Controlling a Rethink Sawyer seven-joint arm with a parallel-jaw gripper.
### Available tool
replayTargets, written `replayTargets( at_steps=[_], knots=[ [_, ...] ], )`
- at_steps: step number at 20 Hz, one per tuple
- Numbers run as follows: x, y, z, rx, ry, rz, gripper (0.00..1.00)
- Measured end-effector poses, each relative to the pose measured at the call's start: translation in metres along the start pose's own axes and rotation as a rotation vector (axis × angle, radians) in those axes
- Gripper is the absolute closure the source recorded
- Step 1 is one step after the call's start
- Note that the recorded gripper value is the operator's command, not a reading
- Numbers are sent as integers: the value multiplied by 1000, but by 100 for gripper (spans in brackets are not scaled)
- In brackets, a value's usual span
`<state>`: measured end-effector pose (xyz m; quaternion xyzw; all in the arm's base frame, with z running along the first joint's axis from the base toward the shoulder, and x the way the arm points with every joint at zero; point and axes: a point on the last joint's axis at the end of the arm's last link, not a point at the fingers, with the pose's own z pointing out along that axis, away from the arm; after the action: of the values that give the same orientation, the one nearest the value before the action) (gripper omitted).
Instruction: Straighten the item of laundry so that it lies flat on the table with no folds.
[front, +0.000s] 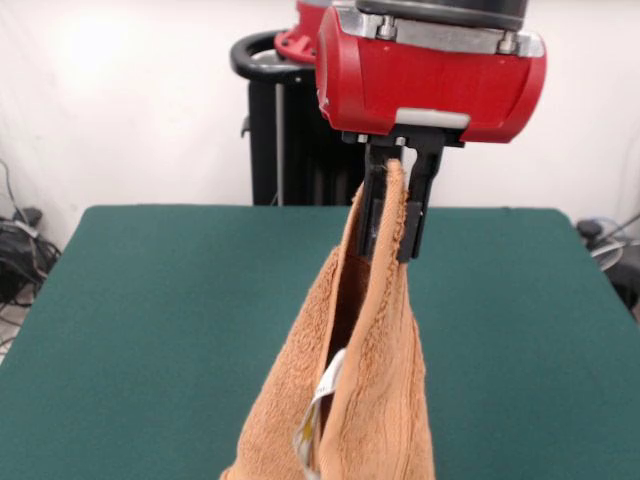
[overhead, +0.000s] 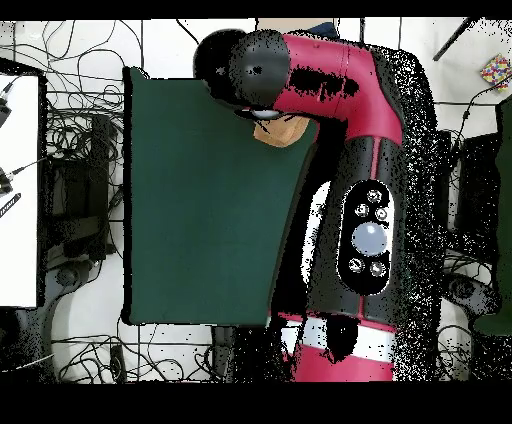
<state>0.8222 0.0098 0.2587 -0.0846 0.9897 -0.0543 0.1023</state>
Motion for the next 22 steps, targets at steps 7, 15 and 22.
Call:
replayTargets(
  at_steps=[7,15,22],
  knots=[
    [21,7,3,-16,43,-1,100],
    [33,12,10,-21,56,-1,100],
    [49,18,19,-22,54,-2,100]
  ],
)
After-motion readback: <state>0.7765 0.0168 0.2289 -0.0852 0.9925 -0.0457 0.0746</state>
